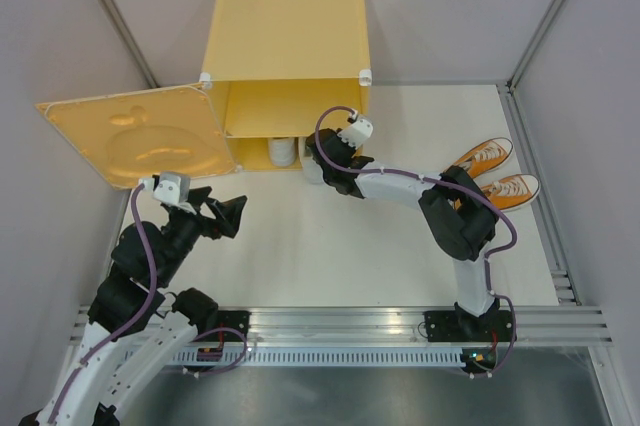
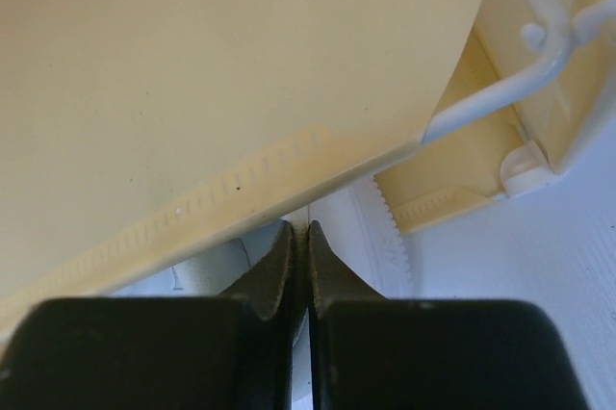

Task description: Place and organize the shoes in the shoe cabinet

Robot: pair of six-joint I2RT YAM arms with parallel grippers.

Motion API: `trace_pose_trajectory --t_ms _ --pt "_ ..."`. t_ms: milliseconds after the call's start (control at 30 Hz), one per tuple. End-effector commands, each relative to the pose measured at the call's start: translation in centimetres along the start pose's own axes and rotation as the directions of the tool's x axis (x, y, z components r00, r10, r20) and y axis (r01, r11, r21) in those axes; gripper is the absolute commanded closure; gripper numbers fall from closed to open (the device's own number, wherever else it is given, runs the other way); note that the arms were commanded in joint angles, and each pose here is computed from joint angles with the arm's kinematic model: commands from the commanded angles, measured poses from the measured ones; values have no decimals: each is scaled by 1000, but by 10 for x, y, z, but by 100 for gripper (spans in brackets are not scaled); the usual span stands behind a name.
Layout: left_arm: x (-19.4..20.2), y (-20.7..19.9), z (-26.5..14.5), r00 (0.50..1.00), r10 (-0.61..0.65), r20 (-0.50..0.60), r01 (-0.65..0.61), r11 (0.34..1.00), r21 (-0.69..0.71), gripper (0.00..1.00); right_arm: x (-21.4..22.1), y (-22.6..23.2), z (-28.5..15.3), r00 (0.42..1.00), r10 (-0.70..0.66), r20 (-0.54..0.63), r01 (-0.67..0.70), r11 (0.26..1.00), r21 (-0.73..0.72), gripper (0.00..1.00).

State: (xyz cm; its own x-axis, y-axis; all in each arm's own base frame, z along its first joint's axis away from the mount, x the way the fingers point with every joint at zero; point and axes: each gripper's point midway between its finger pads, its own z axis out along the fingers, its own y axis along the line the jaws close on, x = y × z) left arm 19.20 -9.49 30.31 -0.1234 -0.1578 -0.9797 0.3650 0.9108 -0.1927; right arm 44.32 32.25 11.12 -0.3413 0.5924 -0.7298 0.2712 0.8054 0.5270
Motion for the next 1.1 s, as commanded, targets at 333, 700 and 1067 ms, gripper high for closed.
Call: trace_pose_trajectory --t_ms 333,700,1067 --pt "-10 -4 -1 999 12 42 -13 1000 24 11 -42 45 14 952 295 82 -282 950 -136 99" --pt "-11 -4 -3 999 10 50 -11 1000 23 10 -37 43 19 947 319 39 -311 941 -136 96" --pt "-9 -5 -2 999 11 44 -12 1000 28 9 -39 33 6 963 268 -3 -266 955 -131 41"
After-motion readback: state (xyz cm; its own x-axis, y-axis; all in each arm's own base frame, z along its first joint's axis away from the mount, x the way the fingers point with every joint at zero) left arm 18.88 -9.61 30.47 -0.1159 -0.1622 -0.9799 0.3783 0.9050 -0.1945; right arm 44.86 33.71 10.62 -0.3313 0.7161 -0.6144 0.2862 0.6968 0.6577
